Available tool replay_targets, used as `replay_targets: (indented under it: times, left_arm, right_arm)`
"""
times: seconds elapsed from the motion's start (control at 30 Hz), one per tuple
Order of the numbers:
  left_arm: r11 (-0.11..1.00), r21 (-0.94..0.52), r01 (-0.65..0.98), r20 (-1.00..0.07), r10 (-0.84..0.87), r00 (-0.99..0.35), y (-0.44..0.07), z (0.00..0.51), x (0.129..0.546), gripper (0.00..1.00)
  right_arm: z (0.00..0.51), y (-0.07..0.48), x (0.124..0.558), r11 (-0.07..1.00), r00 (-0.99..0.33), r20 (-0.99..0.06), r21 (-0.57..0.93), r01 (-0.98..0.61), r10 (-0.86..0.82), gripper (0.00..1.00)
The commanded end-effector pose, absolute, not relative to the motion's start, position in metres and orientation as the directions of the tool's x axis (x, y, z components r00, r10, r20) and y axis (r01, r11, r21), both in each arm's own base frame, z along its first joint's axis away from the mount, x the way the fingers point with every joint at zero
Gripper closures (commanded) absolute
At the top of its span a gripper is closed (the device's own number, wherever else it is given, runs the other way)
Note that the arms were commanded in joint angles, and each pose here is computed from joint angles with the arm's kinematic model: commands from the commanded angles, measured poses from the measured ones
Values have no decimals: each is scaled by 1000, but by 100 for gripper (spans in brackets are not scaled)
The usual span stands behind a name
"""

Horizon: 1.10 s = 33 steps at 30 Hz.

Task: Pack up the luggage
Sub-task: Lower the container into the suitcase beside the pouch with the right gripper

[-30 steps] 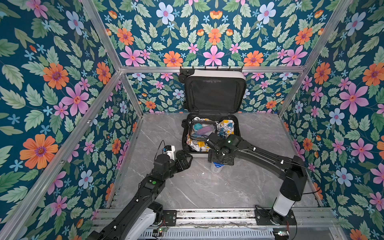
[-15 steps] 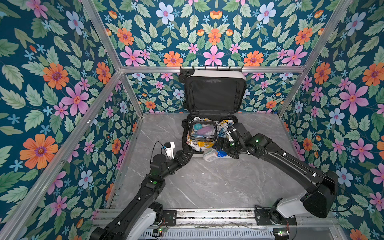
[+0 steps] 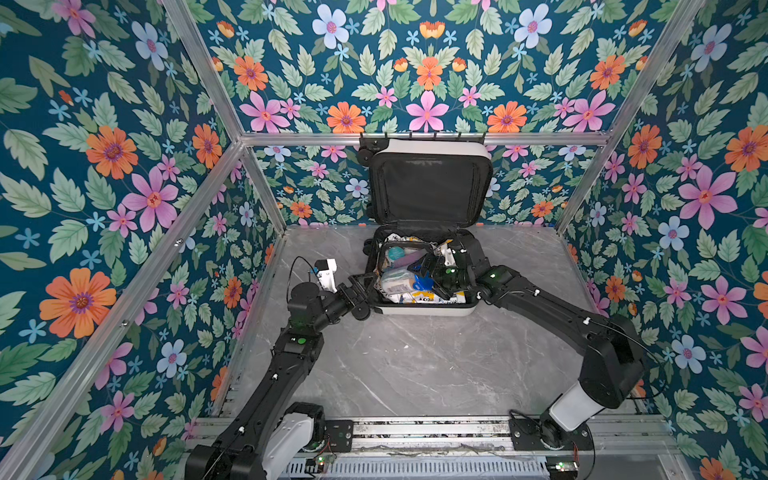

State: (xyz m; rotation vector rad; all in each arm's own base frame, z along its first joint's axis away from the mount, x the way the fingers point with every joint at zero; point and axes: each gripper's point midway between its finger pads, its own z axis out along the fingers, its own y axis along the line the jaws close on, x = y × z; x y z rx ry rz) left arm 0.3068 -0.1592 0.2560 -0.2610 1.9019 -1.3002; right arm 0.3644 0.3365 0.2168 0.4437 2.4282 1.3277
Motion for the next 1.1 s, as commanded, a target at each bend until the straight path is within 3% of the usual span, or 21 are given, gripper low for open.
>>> replay_targets:
  times: [0.0, 0.53, 1.0, 1.07]
  left_arm:
    - [491, -833, 254, -519, -535, -667, -159, 248, 310, 0]
    - [561, -793, 240, -538, -459, -707, -184, 236, 346, 1]
    - [558, -806, 199, -480, -418, -772, -231, 199, 393, 1]
    - [561, -806, 191, -475, -419, -774, -231, 193, 394, 1]
  right_arm:
    - [234, 361, 383, 360, -897, -103, 931, 65, 429, 33]
    - [160, 357, 385, 367, -886, 20, 905, 212, 463, 29]
    - [147, 346, 378, 438, -890, 30, 862, 254, 456, 1]
    - [145, 344, 376, 460, -892, 29, 849, 260, 450, 1]
